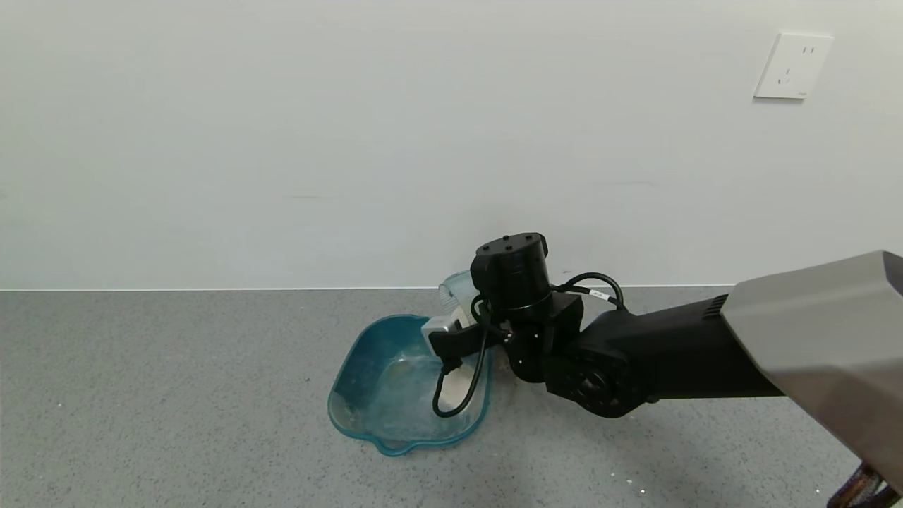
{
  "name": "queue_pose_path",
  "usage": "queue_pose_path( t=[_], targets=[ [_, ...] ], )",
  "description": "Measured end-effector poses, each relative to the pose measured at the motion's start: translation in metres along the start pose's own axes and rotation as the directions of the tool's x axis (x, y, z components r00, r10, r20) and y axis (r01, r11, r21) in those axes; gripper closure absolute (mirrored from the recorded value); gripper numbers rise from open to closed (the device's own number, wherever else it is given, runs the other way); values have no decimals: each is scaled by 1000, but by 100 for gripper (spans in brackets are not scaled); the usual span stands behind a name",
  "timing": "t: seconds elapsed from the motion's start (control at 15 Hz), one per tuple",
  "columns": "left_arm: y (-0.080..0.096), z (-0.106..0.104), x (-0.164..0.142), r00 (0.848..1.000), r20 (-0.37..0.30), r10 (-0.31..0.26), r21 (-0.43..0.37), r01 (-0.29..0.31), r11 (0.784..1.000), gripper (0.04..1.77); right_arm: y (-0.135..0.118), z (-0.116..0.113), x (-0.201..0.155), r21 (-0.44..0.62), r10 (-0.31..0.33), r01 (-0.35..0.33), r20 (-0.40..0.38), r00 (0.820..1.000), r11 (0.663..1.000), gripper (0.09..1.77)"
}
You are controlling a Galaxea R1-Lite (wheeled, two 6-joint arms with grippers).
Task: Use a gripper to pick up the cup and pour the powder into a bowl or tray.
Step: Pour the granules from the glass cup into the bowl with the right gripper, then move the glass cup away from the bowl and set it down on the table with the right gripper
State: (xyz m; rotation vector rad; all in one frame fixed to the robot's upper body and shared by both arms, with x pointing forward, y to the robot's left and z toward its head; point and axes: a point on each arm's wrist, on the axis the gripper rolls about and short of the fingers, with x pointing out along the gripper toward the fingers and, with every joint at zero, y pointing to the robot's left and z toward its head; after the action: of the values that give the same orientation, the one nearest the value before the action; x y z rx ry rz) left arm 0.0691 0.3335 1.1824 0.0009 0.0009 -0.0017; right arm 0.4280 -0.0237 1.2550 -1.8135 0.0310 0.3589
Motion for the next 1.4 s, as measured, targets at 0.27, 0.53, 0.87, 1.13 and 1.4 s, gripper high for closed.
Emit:
queue_pose_path(
  t=[0.27,0.53,0.87,1.13,1.4],
  targets=[
    [0,0,0,1000,0,0,0,0,1000,5,7,1,-9,161,25,-26,13,1000,987,51],
    [0,0,0,1000,0,1,-1,-1,1000,5,11,0,-20,344,42,-48,25,999,938,51],
    [0,0,0,1000,0,2,-1,-2,1000,5,-4,-5,-36,543,3,-20,32,999,840,51],
    [0,0,0,1000,0,2,-1,-2,1000,5,-13,-21,-44,682,-12,4,7,1000,732,51],
    [0,0,0,1000,0,2,-1,-2,1000,5,-19,-39,-53,837,-3,16,-17,1000,547,51]
  ],
)
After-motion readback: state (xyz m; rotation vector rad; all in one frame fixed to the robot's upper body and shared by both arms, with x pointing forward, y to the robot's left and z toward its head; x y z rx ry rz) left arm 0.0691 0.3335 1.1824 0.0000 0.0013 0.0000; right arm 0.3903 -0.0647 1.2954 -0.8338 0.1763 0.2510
